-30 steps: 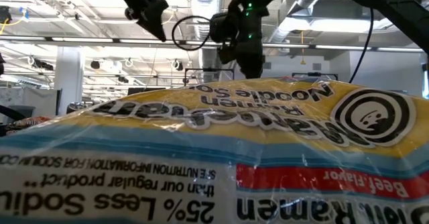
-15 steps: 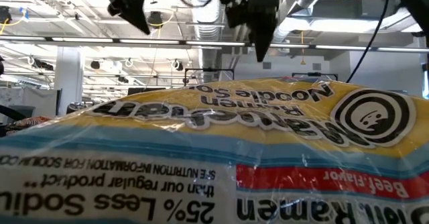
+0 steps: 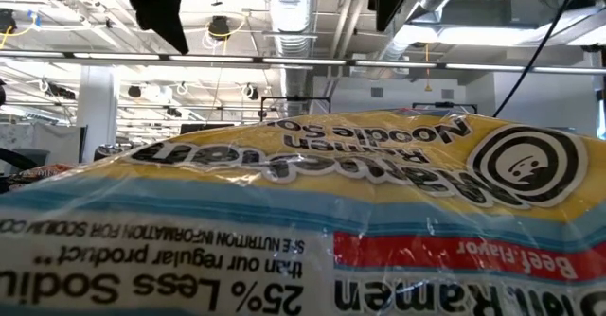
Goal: Sort Maruchan noodles
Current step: Put the red noodle pack into the yellow bin
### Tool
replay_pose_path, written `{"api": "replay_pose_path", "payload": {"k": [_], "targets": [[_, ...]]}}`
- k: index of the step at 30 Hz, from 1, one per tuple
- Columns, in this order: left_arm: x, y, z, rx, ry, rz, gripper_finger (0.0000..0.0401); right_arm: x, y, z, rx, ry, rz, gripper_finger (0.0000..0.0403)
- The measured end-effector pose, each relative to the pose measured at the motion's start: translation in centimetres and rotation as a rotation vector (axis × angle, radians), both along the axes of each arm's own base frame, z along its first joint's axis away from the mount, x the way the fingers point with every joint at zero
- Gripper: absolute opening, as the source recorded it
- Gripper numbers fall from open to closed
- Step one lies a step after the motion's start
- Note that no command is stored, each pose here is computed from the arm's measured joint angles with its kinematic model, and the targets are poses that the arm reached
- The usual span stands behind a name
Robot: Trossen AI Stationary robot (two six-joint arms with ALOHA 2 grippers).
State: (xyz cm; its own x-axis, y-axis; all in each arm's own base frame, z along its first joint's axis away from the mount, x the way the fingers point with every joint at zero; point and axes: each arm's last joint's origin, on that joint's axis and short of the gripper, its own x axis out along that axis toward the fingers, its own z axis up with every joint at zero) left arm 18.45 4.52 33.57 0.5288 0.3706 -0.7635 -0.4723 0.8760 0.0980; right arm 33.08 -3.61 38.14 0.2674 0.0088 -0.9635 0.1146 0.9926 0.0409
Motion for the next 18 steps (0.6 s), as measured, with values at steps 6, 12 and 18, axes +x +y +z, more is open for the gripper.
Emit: {"api": "replay_pose_path", "payload": {"k": [6, 12, 18], "targets": [[-0.4, -0.2, -0.3, -0.041, 0.046, -0.007, 0.0, -0.3, 2.1, 0.4, -0.003, 0.003, 0.002, 0.0111], [-0.7, -0.5, -0.7, -0.139, 0.074, -0.031, 0.0011, -0.3, 3.8, 0.1, -0.006, 0.029, 0.044, 0.0111], [-1.3, -0.8, -1.0, -0.235, 0.126, -0.049, 0.0065, -0.3, 5.2, 0.1, -0.007, 0.029, 0.087, 0.0111]]}}
